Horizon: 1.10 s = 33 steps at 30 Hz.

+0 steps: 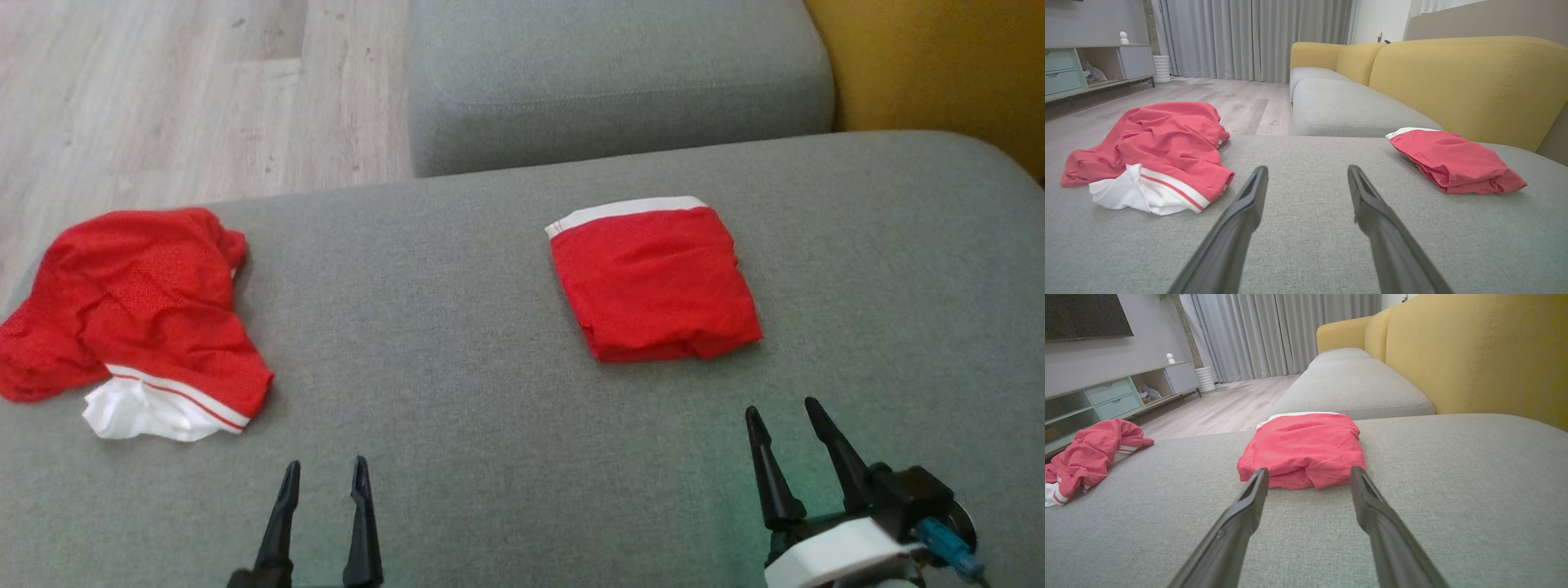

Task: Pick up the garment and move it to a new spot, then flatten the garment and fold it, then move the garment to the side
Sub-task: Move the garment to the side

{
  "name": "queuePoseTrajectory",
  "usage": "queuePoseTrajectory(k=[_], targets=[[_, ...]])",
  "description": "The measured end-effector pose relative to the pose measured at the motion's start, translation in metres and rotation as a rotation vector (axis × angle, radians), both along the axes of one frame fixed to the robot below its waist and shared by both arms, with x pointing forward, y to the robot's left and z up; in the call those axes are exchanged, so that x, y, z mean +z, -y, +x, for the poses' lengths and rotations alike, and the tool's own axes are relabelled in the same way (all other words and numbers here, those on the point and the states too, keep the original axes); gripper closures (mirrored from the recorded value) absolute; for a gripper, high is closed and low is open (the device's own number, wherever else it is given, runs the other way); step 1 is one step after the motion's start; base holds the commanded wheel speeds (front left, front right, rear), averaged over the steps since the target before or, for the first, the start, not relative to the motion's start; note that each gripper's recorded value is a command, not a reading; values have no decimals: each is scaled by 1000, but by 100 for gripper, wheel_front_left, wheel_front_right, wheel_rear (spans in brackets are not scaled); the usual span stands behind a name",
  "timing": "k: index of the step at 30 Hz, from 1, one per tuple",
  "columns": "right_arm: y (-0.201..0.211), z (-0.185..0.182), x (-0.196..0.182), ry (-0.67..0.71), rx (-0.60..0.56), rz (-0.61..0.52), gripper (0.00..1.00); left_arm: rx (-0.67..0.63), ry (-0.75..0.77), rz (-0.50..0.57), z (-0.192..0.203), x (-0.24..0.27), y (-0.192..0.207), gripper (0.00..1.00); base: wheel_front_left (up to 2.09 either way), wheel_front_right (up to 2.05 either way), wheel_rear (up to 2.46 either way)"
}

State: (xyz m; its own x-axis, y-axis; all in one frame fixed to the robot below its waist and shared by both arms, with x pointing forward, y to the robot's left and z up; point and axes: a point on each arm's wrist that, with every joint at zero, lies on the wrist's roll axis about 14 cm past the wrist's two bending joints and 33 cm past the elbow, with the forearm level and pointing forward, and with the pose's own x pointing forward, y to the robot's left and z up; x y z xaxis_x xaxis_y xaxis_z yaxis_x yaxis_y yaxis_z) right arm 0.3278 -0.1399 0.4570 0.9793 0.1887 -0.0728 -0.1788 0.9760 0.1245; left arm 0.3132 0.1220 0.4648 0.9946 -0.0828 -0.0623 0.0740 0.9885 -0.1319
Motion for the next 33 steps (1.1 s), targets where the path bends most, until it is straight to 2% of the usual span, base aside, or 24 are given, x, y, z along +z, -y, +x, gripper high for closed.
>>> queuePoseTrajectory(k=[7, 17, 25, 30, 31, 32, 33], targets=[[1, 17, -4, -15, -5, 0, 0, -30, 16, 10, 17, 5, 11, 0, 0, 0, 0], [13, 103, -4, -9, 1, -5, 0, -75, 59, 4, 73, 13, 30, 0, 0, 0, 0], [41, 162, -44, -170, -3, -70, 0, -91, 38, 0, 93, 2, 39, 0, 0, 0, 0], [38, 170, -76, -324, 7, -41, 0, -63, 7, -2, 94, -7, 32, 0, 0, 0, 0], [34, 168, -85, -367, 13, -26, 7, -59, 1, -3, 94, -9, 31, 0, 0, 0, 0], [30, 165, -93, -406, 22, -14, 30, -58, -1, -2, 94, -10, 30, 0, 0, 0, 0], [26, 164, -96, -422, 29, 1, 59, -54, -3, 0, 95, -10, 30, 0, 0, 0, 0]])
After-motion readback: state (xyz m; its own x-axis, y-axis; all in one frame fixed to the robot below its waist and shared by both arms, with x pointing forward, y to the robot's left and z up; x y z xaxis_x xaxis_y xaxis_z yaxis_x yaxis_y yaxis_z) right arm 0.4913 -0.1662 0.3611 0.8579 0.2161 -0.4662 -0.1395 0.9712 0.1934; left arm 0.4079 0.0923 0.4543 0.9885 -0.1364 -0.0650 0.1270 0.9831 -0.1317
